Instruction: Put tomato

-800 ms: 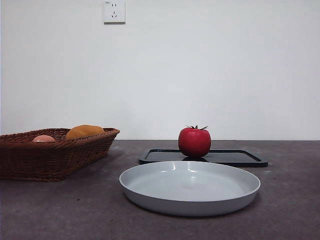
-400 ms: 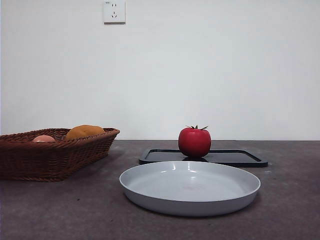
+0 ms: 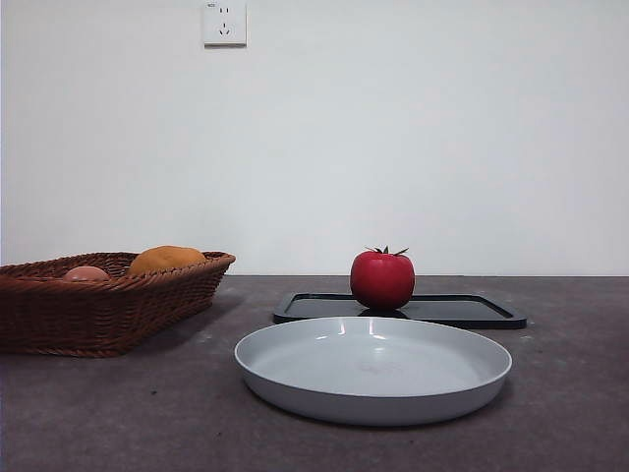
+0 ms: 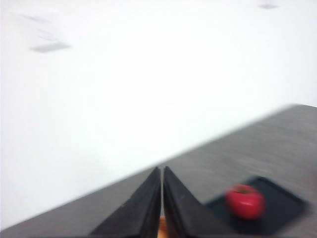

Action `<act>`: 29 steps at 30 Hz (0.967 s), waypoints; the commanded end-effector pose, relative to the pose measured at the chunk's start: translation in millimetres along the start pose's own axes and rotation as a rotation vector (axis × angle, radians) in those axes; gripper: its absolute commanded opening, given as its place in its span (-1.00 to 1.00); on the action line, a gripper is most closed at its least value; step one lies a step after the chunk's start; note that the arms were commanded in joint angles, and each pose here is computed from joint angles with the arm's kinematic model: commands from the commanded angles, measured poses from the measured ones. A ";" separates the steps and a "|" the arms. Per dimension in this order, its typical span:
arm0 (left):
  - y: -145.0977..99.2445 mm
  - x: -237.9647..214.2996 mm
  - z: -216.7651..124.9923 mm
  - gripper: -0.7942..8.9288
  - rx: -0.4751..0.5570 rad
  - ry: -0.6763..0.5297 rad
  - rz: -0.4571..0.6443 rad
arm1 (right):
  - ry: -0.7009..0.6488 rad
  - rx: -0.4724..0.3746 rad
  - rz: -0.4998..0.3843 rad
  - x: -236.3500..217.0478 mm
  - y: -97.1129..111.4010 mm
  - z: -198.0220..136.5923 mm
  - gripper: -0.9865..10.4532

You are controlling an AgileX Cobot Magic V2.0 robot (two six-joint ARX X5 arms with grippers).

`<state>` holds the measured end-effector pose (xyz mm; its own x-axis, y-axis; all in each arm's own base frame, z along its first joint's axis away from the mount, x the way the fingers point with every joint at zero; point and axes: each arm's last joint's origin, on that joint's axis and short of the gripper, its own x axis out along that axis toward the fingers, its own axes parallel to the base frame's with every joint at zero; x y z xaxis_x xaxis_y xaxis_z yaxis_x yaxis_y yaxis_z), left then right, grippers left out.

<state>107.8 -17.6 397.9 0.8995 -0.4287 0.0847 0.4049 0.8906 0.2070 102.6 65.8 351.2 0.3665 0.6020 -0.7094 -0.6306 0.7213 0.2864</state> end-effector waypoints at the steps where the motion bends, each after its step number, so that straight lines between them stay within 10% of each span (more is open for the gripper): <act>1: -2.4 -10.4 -20.0 -0.82 0.032 -0.019 0.130 | -0.009 -0.001 0.008 -0.7 1.4 3.1 -0.81; 9: -12.8 -26.8 -86.3 -0.82 0.011 0.071 0.339 | -0.009 -0.001 0.008 -0.7 1.4 3.1 -0.81; 29: -39.4 -36.3 -215.6 -0.82 -0.054 0.243 0.311 | -0.009 -0.001 0.008 -0.7 1.4 3.1 -0.81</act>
<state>94.5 -4.7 177.0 0.9892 -0.1004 -0.1069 0.1168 0.9802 0.1600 102.7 65.9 351.3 0.3674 0.6025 -0.7085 -0.6310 0.7211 0.2860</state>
